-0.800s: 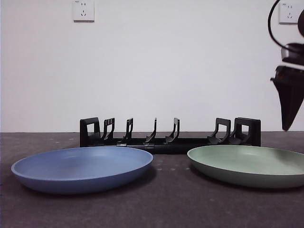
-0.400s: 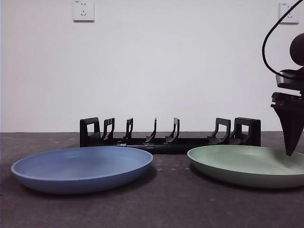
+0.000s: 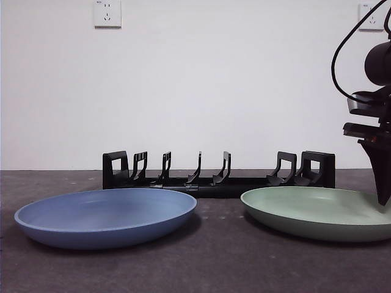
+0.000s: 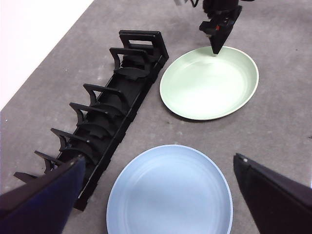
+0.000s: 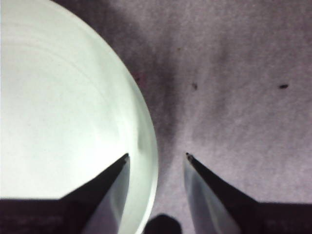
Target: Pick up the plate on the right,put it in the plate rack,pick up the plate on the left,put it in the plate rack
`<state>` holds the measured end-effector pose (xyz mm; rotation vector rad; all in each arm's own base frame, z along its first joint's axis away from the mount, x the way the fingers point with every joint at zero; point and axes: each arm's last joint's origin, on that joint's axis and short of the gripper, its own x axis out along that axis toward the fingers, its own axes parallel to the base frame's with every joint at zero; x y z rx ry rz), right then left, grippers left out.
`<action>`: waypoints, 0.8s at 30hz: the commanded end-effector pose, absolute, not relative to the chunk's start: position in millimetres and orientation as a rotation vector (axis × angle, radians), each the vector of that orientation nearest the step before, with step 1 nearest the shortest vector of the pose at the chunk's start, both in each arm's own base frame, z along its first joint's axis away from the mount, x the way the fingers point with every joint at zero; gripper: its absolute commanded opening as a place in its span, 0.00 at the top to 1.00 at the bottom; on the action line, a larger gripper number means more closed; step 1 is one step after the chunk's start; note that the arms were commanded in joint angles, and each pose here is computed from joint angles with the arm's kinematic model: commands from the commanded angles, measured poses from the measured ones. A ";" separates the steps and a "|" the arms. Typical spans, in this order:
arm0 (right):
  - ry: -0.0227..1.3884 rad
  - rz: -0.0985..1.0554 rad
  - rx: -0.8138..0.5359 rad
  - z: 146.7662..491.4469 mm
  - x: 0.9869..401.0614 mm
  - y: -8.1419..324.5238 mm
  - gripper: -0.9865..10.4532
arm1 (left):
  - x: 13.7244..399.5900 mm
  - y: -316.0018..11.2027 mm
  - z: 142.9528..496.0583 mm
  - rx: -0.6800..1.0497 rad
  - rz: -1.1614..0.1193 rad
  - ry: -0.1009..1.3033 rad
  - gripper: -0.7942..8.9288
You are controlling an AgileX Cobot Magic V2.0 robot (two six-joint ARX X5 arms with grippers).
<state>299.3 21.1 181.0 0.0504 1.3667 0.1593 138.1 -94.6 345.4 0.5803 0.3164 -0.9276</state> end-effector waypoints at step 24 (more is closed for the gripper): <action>1.314 0.283 0.089 225.4 302.7 25.4 0.93 | 132.8 -107.7 344.8 0.764 -1.034 0.208 0.23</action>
